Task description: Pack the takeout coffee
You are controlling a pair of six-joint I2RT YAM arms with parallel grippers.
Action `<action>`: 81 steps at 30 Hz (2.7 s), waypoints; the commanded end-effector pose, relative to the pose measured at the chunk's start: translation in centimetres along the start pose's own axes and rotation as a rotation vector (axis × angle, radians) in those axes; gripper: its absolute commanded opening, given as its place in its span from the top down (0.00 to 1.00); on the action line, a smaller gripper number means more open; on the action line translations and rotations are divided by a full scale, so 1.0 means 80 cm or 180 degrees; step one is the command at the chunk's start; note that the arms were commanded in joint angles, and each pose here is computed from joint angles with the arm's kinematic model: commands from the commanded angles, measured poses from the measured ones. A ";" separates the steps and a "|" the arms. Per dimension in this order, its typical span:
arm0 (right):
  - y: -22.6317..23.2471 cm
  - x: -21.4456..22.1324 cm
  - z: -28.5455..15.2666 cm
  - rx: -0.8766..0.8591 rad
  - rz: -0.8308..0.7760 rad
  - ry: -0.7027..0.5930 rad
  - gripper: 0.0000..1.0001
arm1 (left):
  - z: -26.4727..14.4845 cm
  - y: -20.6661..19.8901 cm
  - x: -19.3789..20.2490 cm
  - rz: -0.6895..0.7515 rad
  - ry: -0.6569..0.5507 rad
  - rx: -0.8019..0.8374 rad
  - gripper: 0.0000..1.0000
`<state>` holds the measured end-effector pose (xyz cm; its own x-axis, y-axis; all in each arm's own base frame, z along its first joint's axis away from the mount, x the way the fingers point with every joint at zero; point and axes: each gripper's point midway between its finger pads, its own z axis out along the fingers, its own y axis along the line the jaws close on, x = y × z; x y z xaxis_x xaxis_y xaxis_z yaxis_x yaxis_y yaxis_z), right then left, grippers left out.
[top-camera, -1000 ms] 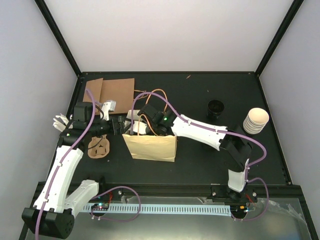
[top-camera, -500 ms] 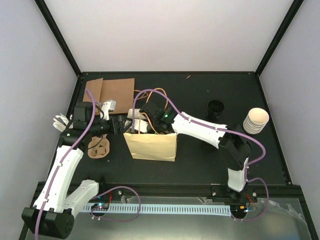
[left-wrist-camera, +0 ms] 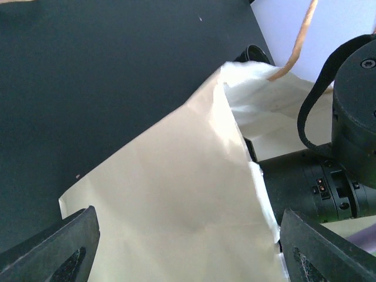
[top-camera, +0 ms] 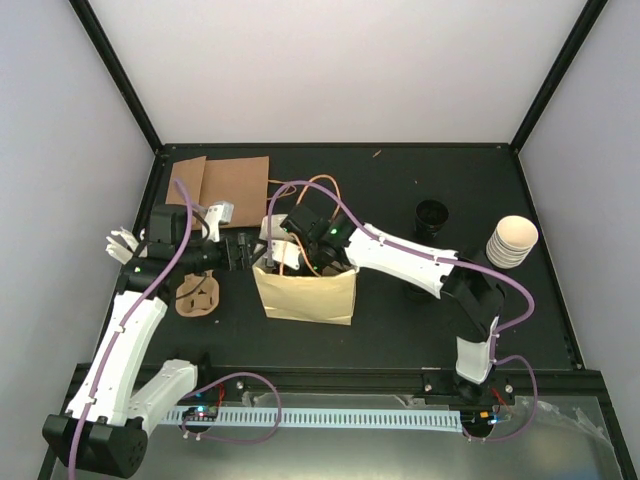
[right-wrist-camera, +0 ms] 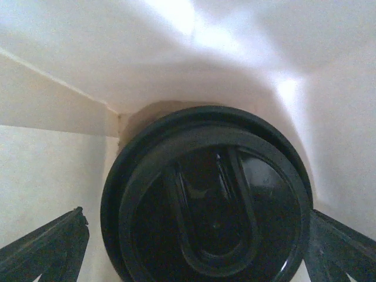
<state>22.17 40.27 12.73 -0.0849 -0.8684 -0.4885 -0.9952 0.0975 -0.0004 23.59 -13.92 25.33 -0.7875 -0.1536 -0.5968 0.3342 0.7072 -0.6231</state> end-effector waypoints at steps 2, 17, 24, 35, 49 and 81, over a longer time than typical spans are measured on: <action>0.013 0.068 -0.007 -0.0024 0.0253 0.0729 0.00 | -0.012 -0.018 -0.004 0.0095 -0.0047 0.0093 0.14; 0.012 0.010 -0.072 0.0084 0.0249 0.0222 0.00 | -0.019 -0.026 -0.006 0.0142 -0.0080 0.0127 0.13; 0.011 -0.005 -0.096 0.0159 0.0240 0.0030 0.00 | -0.017 -0.025 -0.002 0.0152 -0.0049 0.0136 0.13; 0.014 -0.015 -0.112 0.0156 0.0265 -0.0093 0.00 | -0.015 -0.025 0.002 0.0144 -0.0029 0.0165 0.13; 0.016 -0.006 -0.089 -0.0036 0.0258 -0.0074 0.00 | -0.005 -0.036 0.000 0.0212 0.0068 0.0227 0.14; -0.002 0.018 -0.088 -0.0242 0.0240 -0.0039 0.00 | 0.042 -0.034 -0.033 0.0654 0.0594 -0.0973 0.98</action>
<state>22.21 36.18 17.45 -0.1983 -0.8581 -0.4737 -0.9776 0.1386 0.1582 26.35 -17.50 25.91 -0.7964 0.1146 -0.5938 0.3550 0.8835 -0.3056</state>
